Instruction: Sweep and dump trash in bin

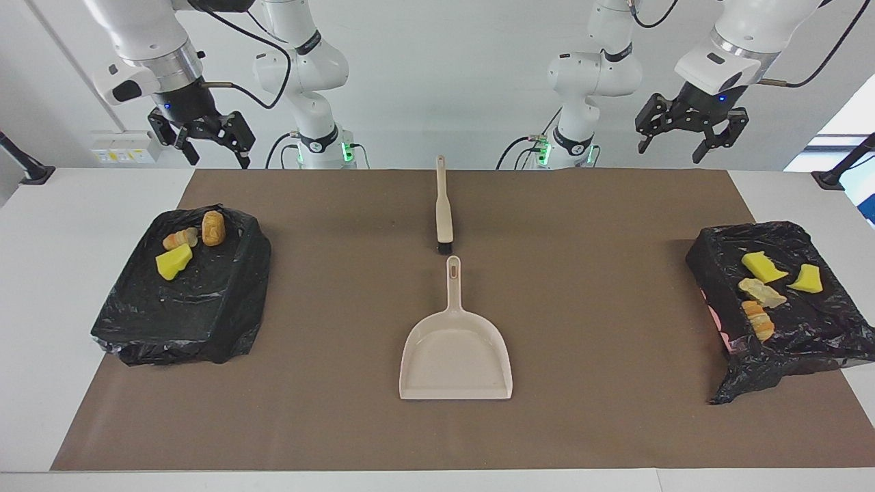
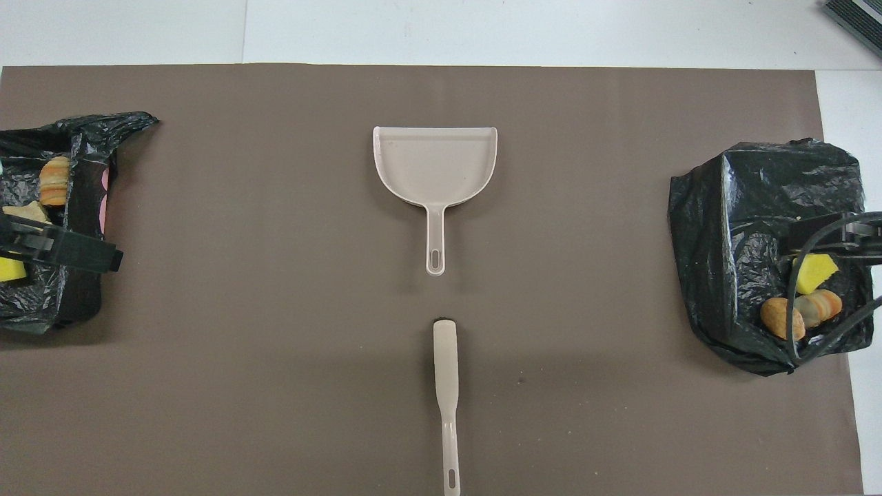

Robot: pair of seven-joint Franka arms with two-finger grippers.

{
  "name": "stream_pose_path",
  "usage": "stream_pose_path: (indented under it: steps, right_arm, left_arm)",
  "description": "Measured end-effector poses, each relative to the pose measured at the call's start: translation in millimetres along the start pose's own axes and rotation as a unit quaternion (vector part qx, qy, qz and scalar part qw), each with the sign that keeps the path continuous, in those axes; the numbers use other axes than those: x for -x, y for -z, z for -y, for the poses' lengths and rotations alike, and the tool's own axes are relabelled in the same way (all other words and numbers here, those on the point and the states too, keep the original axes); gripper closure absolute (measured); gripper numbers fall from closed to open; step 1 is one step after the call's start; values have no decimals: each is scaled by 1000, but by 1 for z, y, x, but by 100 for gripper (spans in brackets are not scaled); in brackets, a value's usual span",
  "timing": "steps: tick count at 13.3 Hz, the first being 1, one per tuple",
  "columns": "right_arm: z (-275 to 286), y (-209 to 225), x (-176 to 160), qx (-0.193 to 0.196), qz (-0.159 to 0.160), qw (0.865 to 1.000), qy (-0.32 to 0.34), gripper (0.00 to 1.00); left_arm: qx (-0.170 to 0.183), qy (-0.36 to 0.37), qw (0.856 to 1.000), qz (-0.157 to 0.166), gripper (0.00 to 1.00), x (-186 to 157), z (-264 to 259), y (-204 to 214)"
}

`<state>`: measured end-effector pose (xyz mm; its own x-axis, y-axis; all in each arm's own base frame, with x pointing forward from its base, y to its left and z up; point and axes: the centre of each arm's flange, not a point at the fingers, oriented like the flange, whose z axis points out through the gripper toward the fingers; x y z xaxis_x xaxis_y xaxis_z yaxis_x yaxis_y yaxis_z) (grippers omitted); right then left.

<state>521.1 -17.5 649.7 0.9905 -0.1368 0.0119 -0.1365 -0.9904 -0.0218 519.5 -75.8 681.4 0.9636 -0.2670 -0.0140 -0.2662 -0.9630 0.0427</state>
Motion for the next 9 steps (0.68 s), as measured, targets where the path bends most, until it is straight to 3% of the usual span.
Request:
stream_pose_path:
  steps: [5, 9]
  right_arm:
    - [0, 0, 0, 0, 0, 1000, 0, 0]
    - [0, 0, 0, 0, 0, 1000, 0, 0]
  left_arm:
    - [0, 14, 1000, 7, 0, -19, 20, -6]
    - [1, 12, 1000, 9, 0, -12, 18, -1]
